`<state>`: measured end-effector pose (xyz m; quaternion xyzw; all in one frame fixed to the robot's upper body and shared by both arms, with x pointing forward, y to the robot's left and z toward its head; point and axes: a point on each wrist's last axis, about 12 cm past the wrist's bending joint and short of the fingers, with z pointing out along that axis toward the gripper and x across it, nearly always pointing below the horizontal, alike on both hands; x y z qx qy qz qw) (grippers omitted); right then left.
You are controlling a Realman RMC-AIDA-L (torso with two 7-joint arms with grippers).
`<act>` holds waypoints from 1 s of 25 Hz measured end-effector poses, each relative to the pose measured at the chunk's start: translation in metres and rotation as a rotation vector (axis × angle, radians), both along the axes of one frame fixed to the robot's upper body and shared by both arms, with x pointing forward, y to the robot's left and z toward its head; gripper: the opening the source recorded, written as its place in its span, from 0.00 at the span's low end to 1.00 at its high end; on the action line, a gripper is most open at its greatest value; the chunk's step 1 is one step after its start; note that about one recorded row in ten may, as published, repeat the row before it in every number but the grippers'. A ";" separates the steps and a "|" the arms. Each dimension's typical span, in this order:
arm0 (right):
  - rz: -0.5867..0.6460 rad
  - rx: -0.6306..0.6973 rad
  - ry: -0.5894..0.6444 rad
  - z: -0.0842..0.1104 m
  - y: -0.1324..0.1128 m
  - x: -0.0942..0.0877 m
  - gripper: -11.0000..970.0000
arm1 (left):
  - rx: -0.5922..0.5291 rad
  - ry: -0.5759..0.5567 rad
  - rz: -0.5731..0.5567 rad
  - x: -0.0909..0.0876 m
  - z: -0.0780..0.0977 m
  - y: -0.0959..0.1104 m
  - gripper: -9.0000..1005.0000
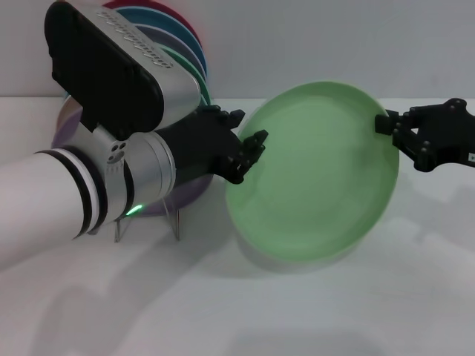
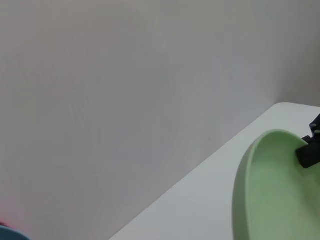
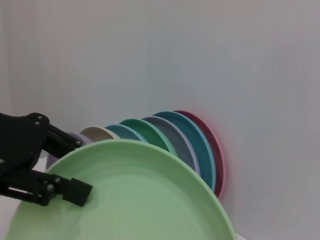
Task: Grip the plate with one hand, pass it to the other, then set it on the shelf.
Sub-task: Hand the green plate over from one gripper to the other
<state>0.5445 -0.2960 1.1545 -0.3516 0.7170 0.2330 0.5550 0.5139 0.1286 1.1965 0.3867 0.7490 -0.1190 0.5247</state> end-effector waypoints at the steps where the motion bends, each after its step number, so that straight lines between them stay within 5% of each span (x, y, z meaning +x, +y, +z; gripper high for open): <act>1: 0.001 0.000 0.001 0.000 0.000 0.000 0.04 | 0.001 -0.006 -0.002 0.000 0.000 0.000 0.52; 7: 0.013 0.026 0.010 -0.002 0.001 -0.003 0.04 | 0.003 -0.060 -0.018 -0.003 0.004 -0.002 0.29; 9: 0.008 0.050 0.014 -0.003 0.000 -0.004 0.04 | -0.001 -0.077 -0.020 -0.002 0.005 -0.003 0.09; 21: 0.014 0.250 0.023 -0.012 -0.015 -0.019 0.04 | -0.038 -0.136 -0.097 -0.008 0.012 -0.011 0.08; 25: -0.008 0.343 0.024 -0.015 -0.027 -0.025 0.16 | -0.063 -0.144 -0.114 -0.007 0.012 -0.009 0.08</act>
